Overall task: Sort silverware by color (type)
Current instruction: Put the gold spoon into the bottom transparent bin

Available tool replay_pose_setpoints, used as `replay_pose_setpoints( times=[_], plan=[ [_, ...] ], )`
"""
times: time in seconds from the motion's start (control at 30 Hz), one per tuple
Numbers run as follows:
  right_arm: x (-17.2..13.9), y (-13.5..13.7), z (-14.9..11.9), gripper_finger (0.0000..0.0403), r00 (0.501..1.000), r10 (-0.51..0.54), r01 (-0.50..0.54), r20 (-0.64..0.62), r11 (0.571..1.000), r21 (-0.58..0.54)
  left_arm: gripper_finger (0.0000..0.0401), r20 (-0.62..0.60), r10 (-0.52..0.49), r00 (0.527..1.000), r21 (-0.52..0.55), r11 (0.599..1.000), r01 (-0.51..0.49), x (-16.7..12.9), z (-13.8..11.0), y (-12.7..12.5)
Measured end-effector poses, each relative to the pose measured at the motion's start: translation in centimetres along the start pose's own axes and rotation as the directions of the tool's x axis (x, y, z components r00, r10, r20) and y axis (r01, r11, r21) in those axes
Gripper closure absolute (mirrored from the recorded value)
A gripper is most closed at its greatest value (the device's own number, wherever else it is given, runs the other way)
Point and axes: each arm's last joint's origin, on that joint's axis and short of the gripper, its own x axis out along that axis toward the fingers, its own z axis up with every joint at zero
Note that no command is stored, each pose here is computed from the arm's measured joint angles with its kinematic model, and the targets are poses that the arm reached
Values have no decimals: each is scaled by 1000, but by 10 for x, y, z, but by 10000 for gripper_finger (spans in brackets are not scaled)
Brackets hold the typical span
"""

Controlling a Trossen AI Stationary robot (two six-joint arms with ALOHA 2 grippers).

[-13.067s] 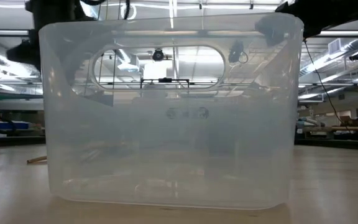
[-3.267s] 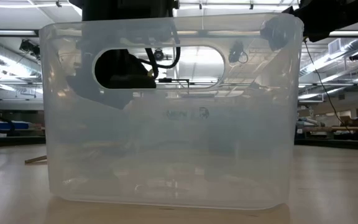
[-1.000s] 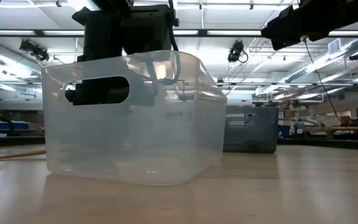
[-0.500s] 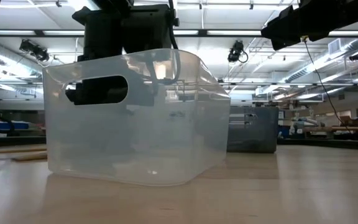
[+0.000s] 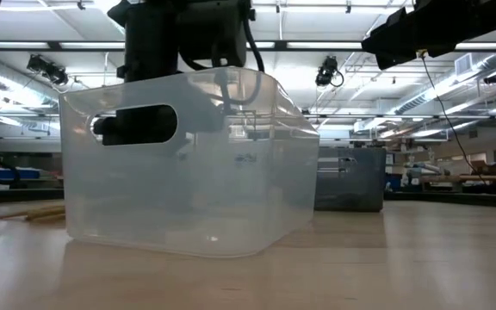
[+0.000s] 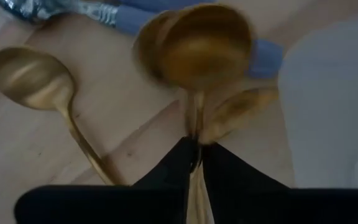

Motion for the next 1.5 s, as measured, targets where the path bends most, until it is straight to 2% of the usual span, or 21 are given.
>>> replay_pose_setpoints(
  times=[0.67, 0.93, 1.27, 1.5],
  plan=[
    [0, 0, 0, 309, 1000, -1, 1, 0, 1000, 0, 374, -38, 10, 999, 24, 1000, -9, -2, 0, 2],
    [0, 0, 0, 309, 1000, -4, 4, 0, 1000, 0, 395, -41, -2, 999, 35, 999, 4, -6, 0, 2],
    [0, 0, 0, 309, 1000, -4, 4, 1, 1000, 0, 395, 0, -62, 998, 23, 998, 62, -34, 0, 9],
    [0, 0, 0, 309, 1000, -4, 4, 1, 1000, 0, 396, 34, -122, 992, -23, 992, 123, -55, -1, 15]
  ],
)
